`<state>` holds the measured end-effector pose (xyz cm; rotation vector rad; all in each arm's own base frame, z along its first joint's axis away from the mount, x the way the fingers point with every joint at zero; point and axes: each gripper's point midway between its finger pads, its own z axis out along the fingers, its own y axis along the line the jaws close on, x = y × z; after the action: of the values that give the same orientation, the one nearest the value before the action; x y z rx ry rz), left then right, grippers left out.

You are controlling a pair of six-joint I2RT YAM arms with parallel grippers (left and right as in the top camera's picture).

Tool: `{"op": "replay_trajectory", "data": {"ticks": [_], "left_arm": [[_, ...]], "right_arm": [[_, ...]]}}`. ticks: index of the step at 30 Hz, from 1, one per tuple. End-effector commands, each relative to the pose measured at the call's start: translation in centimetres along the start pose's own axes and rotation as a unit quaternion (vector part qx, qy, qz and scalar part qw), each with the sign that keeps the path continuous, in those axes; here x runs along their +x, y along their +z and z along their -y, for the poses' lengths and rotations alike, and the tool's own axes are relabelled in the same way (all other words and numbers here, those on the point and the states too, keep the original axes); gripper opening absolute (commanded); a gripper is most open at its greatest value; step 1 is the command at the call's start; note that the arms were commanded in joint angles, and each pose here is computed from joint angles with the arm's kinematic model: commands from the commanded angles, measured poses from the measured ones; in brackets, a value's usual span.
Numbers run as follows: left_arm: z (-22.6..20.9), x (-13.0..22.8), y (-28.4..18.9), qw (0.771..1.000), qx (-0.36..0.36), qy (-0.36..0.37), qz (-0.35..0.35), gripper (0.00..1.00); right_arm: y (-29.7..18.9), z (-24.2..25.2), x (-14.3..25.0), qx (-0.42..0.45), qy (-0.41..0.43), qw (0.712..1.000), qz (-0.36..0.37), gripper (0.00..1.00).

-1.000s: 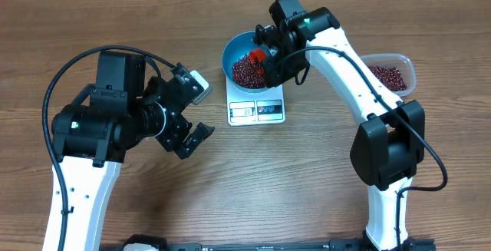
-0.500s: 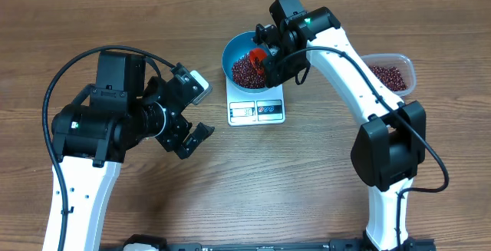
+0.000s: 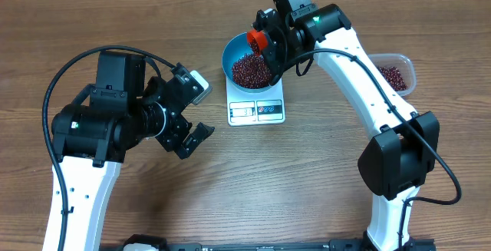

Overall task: Scoop item into bowl and weigh 150g on scale
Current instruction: 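Tilt the scoop to pour beans into the blue bowl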

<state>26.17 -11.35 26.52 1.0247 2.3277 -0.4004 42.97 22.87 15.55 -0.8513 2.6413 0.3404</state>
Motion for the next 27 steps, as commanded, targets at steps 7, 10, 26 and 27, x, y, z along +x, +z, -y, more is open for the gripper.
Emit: {"op": "replay_trajectory", "data": {"ticks": [7, 10, 26, 27], "left_arm": [[0.0, -0.5, -0.3, 1.000, 0.002, 0.012, 0.009, 1.00], [0.0, -0.5, -0.3, 1.000, 0.002, 0.012, 0.009, 1.00], [0.0, -0.5, -0.3, 1.000, 0.002, 0.012, 0.009, 1.00], [0.1, -0.4, -0.3, 1.000, 0.002, 0.012, 0.009, 1.00]], "right_arm": [[-2.8, 1.1, -1.5, 0.065, -0.014, 0.997, 0.030, 0.04], [-2.8, 0.9, -1.4, 0.082, -0.022, 0.996, 0.023, 0.04], [-5.4, -0.7, -1.6, 0.214, -0.090, 0.973, 0.017, 0.04], [-5.7, -0.9, -1.7, 0.220, -0.093, 0.971, 0.019, 0.04]]}}
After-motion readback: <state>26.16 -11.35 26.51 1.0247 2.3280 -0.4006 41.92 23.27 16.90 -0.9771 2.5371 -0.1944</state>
